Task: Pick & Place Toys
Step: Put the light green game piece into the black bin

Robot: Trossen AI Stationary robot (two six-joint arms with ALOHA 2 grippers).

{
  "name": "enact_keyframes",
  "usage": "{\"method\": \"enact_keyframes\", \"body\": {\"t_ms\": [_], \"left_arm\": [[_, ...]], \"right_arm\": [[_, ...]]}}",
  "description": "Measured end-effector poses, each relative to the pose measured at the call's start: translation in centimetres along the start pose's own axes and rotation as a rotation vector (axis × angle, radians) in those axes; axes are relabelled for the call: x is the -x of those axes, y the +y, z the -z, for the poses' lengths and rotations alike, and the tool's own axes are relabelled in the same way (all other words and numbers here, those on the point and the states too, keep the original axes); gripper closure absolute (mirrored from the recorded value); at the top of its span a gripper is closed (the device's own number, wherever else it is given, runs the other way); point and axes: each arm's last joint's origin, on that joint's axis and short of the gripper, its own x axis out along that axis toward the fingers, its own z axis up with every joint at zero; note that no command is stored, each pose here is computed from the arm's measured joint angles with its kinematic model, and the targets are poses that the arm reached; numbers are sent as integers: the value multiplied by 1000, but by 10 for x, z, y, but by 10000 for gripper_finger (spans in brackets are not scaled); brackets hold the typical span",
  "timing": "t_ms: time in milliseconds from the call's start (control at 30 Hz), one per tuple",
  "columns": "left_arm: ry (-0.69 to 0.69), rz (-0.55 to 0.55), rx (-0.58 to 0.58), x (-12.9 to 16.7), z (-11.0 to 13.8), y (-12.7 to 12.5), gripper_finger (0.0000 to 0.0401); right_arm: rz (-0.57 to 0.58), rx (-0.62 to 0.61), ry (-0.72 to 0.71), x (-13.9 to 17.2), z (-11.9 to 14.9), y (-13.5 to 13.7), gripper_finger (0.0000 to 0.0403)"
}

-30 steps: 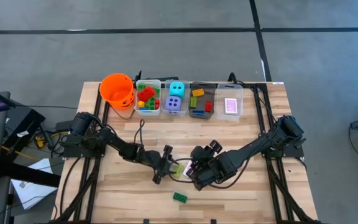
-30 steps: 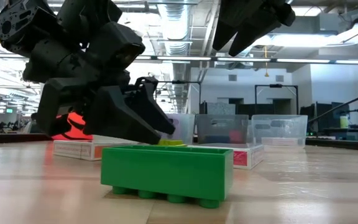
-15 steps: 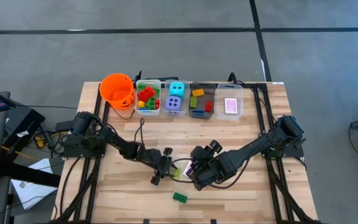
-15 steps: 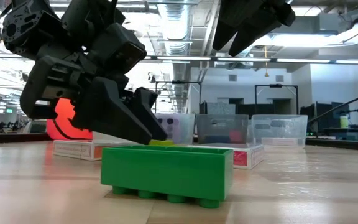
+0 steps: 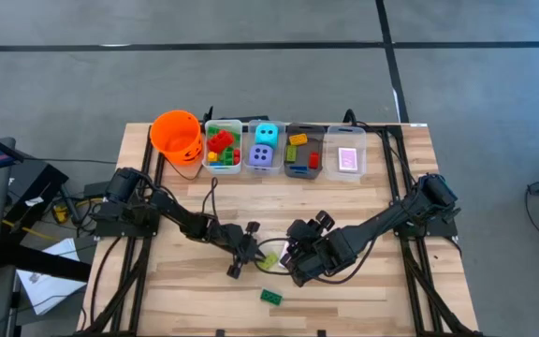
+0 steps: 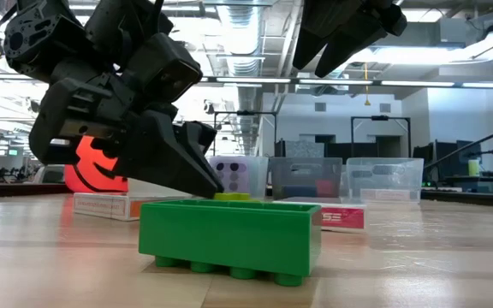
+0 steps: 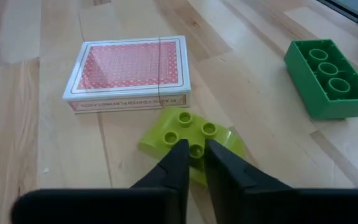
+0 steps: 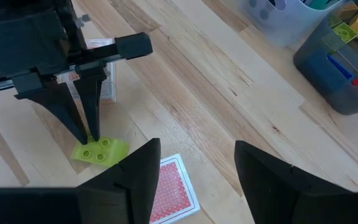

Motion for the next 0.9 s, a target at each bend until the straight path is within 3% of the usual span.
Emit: {"method": "enact_keyframes", "body": {"t_ms": [133, 500, 700, 900], "left_arm": [[-14, -2, -1, 0, -1, 0, 396], [-49, -5, -3, 0, -5, 0, 395], [-123, -11, -6, 1, -12, 1, 360], [-130, -4, 72, 1, -12, 1, 279]], "right_arm": [[0, 0, 0, 0, 0, 0, 203], [0, 0, 0, 0, 0, 0, 203], [0, 0, 0, 0, 0, 0, 203], [0, 3, 1, 0, 0, 0, 203]]}}
